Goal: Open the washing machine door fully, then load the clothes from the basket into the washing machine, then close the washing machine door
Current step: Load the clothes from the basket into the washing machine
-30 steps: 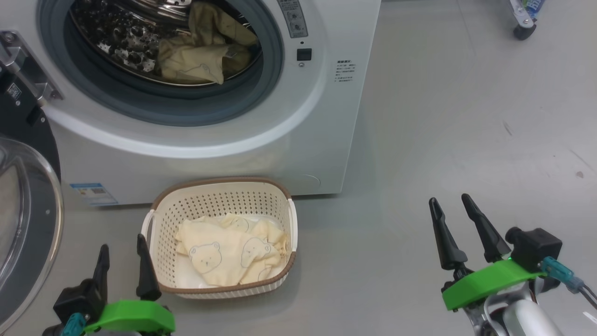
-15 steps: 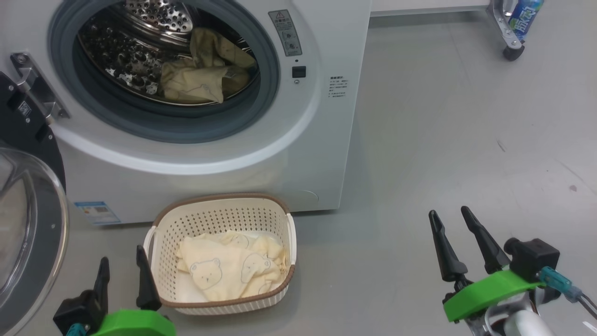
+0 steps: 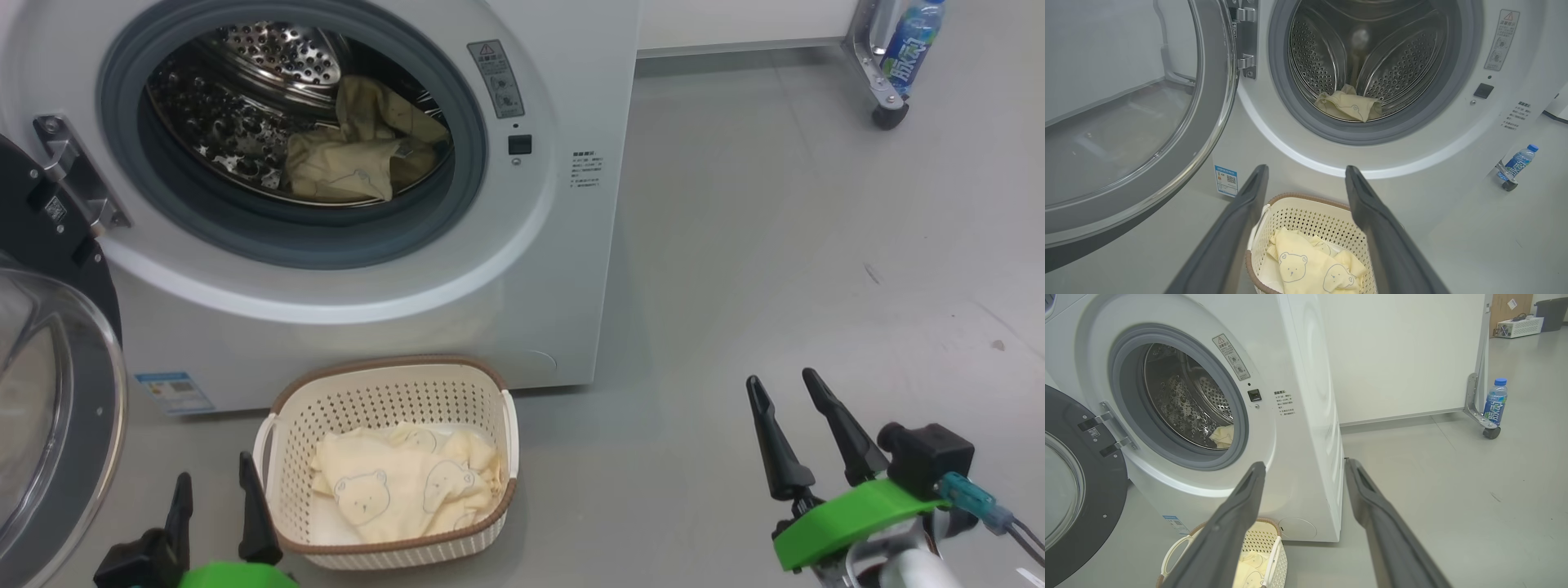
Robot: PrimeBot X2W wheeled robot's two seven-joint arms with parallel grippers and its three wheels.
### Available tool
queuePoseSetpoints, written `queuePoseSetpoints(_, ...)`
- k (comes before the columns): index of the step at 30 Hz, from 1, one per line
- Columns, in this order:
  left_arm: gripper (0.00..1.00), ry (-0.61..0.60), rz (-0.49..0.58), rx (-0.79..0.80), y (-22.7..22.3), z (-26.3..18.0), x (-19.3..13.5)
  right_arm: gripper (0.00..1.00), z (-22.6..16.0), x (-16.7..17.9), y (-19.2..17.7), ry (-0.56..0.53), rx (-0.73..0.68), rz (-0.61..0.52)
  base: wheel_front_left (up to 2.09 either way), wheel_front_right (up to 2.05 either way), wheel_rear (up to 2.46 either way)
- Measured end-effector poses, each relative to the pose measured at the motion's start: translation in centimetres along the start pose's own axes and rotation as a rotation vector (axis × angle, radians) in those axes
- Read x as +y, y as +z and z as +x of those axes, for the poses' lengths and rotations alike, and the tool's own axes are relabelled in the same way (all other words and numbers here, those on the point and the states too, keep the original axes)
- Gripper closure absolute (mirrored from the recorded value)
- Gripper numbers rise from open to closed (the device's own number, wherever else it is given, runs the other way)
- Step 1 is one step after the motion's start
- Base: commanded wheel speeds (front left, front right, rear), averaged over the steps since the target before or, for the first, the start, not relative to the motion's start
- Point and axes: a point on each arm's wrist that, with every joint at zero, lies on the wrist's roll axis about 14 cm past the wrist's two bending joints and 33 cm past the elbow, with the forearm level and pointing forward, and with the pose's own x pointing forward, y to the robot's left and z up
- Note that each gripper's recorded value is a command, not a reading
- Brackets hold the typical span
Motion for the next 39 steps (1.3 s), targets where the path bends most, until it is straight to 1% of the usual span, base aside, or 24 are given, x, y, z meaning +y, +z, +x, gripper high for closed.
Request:
queuePoseSetpoints(8, 0.0, -0.012, 0.001, 0.004, -0.2, -0.8, -0.2, 0.0, -1.4, -0.1, -0.8, -0.01, 0.023, 0.004, 0.0, 0.0, 0.0)
queuePoseSetpoints(17, 0.0, -0.022, 0.003, -0.002, 0.0, -1.7, -0.4, 0.0, -2.2, -0.2, -0.8, -0.015, 0.024, 0.001, 0.0, 0.0, 0.0)
queuePoseSetpoints(39, 0.0, -0.043, 0.017, -0.007, 0.1, -1.6, -0.8, 0.0, -2.4, -1.0, -1.0, -0.037, 0.032, -0.006, 0.0, 0.0, 0.0)
